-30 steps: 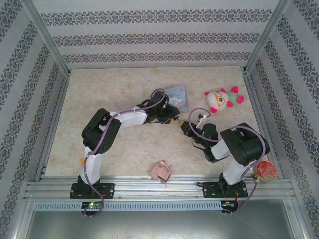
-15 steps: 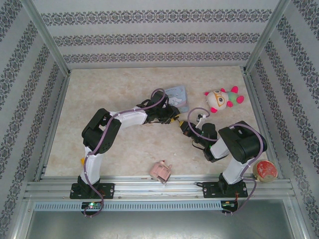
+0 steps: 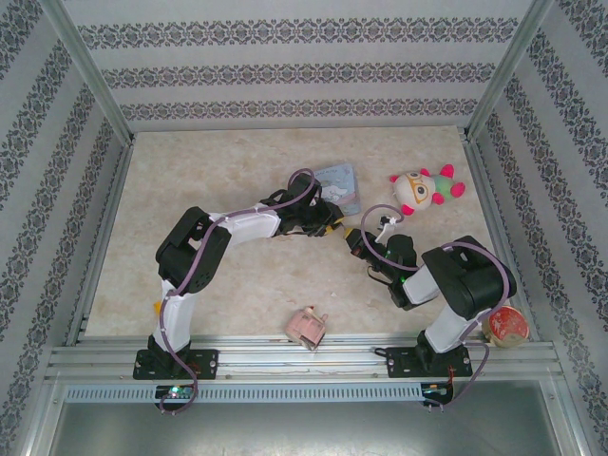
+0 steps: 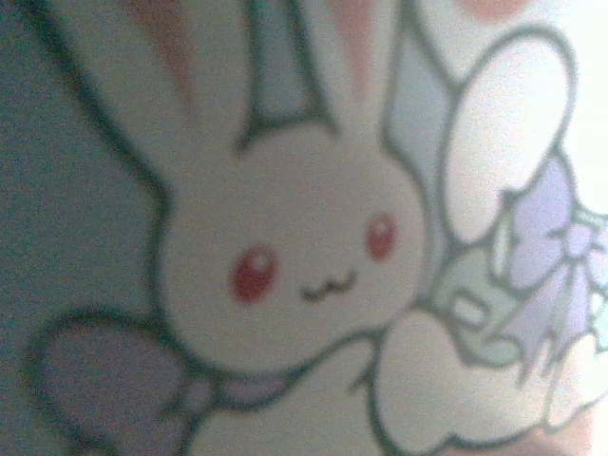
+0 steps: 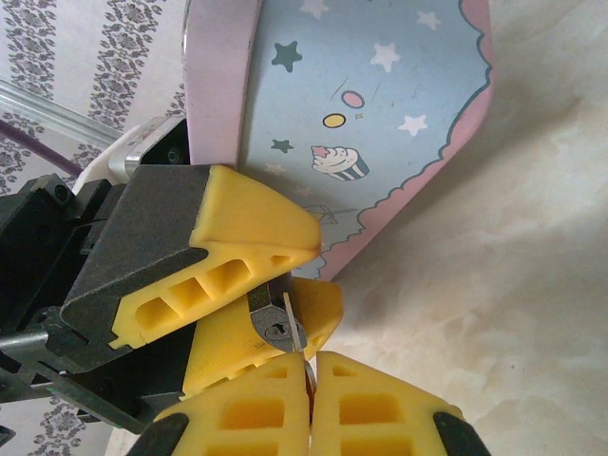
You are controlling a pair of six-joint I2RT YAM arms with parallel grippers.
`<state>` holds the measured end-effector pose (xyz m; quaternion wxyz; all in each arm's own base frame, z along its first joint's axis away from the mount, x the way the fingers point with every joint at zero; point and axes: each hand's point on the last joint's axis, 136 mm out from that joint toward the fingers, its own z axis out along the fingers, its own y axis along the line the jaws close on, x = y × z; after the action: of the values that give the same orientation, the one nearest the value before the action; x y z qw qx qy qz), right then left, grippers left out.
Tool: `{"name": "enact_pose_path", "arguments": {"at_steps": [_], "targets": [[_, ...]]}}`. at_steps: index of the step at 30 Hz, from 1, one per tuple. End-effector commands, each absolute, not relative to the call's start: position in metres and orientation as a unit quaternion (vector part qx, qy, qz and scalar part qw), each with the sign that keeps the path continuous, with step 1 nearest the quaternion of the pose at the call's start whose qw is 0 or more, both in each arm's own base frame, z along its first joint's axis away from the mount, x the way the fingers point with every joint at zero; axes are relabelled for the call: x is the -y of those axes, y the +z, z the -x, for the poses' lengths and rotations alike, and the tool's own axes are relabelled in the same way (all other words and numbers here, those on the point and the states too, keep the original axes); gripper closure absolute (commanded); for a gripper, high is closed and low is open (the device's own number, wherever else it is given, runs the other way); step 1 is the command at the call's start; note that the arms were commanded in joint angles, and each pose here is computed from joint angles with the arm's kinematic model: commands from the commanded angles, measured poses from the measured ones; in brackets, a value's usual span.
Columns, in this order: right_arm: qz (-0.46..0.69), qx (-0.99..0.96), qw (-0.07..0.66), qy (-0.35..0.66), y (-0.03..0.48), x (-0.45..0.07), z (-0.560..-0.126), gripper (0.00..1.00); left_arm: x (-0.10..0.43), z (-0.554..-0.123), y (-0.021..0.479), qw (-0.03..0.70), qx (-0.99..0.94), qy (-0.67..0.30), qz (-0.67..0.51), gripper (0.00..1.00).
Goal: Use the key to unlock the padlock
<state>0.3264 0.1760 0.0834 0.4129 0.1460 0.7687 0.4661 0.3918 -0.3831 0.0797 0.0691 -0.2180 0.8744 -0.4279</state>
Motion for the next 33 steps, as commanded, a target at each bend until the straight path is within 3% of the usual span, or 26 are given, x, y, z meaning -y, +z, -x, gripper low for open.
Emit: {"name": "enact_pose_path", "arguments": {"at_steps": [1,33], "targets": [[-0.123,-0.757,0.425,0.482,0.095,-0.185,-0.329,1.00,0.391,-0.376,0.067,0.016,-0.875,-0.425,0.233,0.80],[-0.114,-0.754,0.424,0.488,0.098,-0.191,-0.327,1.00,0.390,-0.375,0.067,0.016,-0.873,-0.427,0.236,0.80]]}}
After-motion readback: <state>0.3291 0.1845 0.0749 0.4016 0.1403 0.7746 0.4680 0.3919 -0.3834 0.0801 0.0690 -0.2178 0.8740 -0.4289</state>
